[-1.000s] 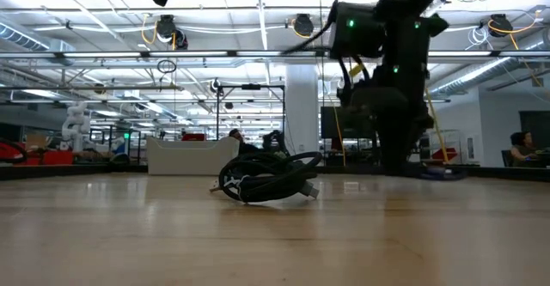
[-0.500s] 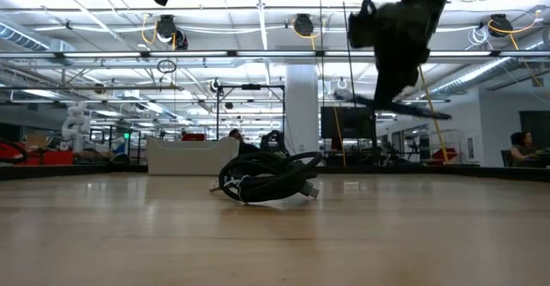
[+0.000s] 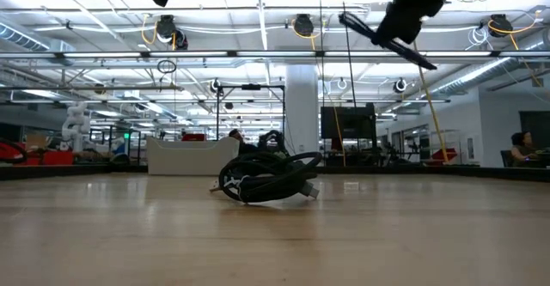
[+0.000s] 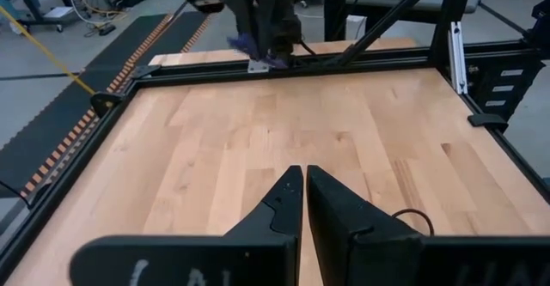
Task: Pick and place USB-C Cables
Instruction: Put the black purple charger cable into the white bin
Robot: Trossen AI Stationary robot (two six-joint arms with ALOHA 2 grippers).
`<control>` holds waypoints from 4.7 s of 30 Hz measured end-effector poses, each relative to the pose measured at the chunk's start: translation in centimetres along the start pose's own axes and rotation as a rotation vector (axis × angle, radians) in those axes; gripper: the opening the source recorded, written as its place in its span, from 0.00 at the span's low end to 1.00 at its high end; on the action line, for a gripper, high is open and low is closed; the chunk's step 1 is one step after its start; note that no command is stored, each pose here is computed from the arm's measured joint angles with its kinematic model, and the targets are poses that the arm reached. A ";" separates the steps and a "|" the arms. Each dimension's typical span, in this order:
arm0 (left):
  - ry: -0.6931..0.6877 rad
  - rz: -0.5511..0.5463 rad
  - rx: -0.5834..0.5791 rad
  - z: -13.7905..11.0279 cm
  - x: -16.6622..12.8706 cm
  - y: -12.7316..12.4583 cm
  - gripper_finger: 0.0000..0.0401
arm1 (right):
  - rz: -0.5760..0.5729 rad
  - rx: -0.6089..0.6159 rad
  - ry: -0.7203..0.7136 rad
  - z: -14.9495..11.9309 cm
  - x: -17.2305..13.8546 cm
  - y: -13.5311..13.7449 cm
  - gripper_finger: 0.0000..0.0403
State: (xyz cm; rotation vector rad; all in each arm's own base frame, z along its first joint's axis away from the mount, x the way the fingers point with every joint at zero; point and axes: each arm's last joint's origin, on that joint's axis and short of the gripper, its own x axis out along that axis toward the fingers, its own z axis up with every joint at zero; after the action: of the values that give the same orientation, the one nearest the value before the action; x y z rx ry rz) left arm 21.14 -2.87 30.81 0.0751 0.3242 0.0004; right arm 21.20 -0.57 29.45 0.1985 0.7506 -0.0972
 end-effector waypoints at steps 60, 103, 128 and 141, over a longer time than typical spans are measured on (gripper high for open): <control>-0.264 0.103 0.040 1.5 5.2 0.9 0.32 | 0.139 -0.285 -0.791 0.8 1.1 0.6 0.03; -0.415 -0.064 -0.022 1.3 18.7 1.8 0.67 | 0.215 -0.316 -0.826 1.3 2.3 0.9 0.03; -0.424 -0.163 -0.060 2.0 17.9 2.8 0.36 | 0.233 -0.283 -0.848 1.4 1.9 1.0 0.03; -0.421 -0.165 -0.055 2.0 17.9 3.0 0.13 | 0.236 -0.273 -0.830 1.3 1.9 0.9 0.03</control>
State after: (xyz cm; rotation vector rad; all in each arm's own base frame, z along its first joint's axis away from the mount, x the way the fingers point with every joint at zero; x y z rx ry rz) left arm 38.76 0.22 27.23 -0.0077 -0.0912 -0.1676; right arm 23.58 0.05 29.24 -0.0246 -0.0927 0.1449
